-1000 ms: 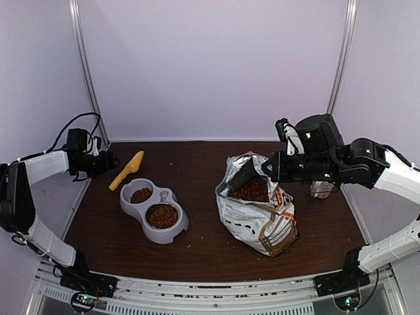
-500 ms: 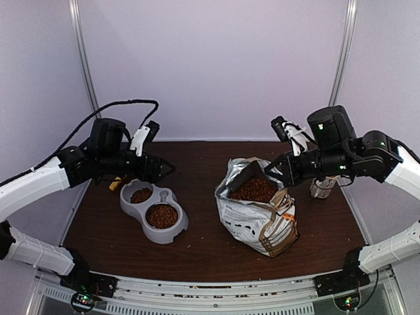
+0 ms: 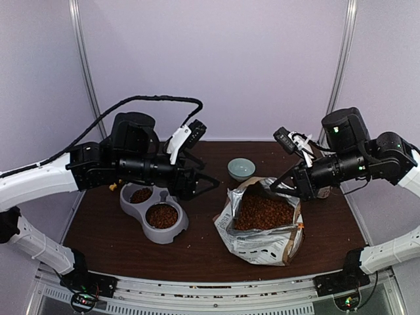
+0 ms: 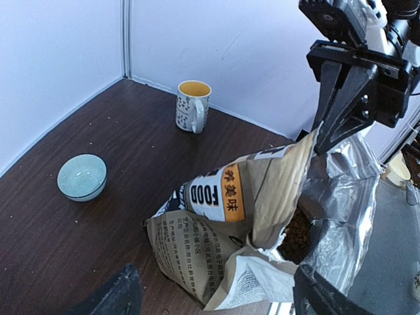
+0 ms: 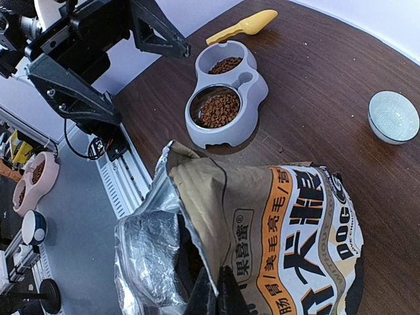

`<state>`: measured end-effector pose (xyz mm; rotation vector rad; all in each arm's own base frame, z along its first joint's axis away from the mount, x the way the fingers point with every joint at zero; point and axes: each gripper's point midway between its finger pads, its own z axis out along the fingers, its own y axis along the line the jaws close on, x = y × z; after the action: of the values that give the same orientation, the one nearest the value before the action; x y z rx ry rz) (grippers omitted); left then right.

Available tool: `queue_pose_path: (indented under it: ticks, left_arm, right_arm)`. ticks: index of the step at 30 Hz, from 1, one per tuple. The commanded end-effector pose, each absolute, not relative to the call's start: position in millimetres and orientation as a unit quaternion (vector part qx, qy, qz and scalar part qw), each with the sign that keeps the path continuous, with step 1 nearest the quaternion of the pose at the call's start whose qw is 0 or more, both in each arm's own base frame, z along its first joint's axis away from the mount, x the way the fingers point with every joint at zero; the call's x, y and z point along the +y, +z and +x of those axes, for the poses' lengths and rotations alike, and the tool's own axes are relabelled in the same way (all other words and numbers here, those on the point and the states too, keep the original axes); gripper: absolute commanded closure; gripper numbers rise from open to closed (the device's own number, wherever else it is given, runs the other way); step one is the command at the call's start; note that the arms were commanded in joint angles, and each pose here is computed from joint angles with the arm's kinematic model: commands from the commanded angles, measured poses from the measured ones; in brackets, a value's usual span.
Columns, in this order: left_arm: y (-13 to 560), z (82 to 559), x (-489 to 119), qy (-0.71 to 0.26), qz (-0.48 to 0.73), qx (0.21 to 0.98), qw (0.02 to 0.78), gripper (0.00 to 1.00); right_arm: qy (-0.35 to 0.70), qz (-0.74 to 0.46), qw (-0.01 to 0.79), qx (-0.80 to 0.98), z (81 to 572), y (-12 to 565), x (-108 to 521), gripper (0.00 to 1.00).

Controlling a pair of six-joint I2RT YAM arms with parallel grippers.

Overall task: Serve the pet food
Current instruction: Close the seal on the pet food bag with both arms.

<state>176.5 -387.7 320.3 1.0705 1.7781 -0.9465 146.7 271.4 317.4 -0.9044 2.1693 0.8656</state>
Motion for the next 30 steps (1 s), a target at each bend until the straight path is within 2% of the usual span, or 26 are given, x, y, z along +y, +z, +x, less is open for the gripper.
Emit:
queue_pose_path:
  ticks: [1, 5, 12, 16, 22, 25, 30]
  left_arm:
    - [335, 158, -409, -0.401, 0.456, 0.675, 0.419, 0.17]
    - [323, 149, -420, -0.407, 0.48, 0.668, 0.397, 0.18]
    - [309, 176, -429, -0.36, 0.438, 0.72, 0.4, 0.18]
    - [290, 184, -435, -0.319, 0.439, 0.751, 0.377, 0.2]
    - [270, 179, -442, -0.278, 0.443, 0.778, 0.349, 0.44]
    - [264, 178, -437, -0.26, 0.435, 0.792, 0.341, 0.55]
    - [264, 178, -432, -0.247, 0.422, 0.804, 0.339, 0.75]
  right_arm:
    - [0.376, -0.361, 0.348, 0.78, 142, 354, 285, 1.0]
    - [0.38, -0.363, 0.348, 0.776, 144, 355, 291, 1.0]
    - [0.372, -0.357, 0.346, 0.784, 151, 348, 296, 1.0]
    - [0.362, -0.352, 0.342, 0.792, 155, 343, 297, 1.0]
    - [0.312, -0.328, 0.355, 0.818, 169, 339, 283, 0.97]
    - [0.3, -0.31, 0.364, 0.825, 172, 341, 274, 0.88]
    - [0.267, -0.286, 0.365, 0.845, 171, 335, 255, 0.63]
